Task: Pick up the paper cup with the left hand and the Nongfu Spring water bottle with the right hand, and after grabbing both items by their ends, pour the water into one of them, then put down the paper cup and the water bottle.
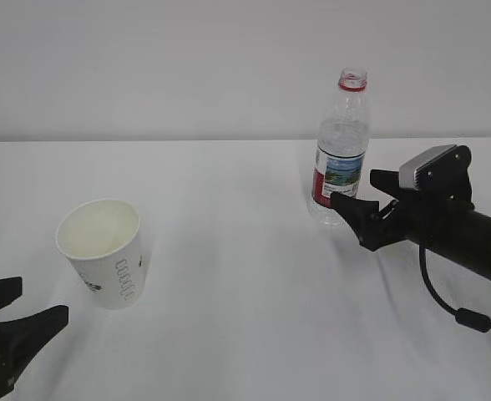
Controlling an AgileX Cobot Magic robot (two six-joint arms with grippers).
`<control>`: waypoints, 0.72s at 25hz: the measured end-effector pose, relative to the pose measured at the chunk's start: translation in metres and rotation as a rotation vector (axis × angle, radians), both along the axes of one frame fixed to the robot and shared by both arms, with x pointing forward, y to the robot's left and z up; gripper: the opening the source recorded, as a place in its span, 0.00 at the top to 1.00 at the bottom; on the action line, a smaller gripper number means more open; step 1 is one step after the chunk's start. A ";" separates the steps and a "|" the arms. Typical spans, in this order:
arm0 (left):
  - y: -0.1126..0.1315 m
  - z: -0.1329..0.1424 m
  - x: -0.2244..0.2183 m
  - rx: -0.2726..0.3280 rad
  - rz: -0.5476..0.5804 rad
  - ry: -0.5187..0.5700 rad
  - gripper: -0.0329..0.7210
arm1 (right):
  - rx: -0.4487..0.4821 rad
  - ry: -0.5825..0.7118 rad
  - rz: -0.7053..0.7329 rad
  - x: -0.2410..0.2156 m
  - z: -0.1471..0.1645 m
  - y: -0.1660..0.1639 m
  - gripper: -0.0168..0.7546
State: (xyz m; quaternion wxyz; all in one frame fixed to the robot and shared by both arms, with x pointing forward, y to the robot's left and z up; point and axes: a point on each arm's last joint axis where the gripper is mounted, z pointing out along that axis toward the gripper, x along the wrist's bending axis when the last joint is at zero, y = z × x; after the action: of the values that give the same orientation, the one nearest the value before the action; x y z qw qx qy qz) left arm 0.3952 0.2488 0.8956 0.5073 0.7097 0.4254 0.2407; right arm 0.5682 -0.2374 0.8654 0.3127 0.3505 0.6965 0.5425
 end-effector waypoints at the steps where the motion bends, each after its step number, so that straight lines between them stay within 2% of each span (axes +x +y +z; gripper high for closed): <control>1: 0.000 0.000 0.000 -0.001 0.000 -0.001 0.18 | 0.000 -0.005 0.002 0.001 0.001 0.000 0.13; 6: 0.000 0.000 0.000 -0.001 -0.002 -0.001 0.18 | -0.005 -0.035 0.001 0.011 0.005 0.001 0.12; 18: 0.000 0.000 0.000 -0.001 -0.002 -0.001 0.18 | -0.006 -0.004 -0.003 0.030 -0.018 0.001 0.12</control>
State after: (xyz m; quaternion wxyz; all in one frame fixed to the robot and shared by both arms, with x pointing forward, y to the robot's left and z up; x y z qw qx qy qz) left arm 0.3952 0.2486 0.8957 0.5081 0.7099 0.4243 0.2403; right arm 0.5983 -0.2362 0.8474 0.3158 0.3495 0.6970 0.5407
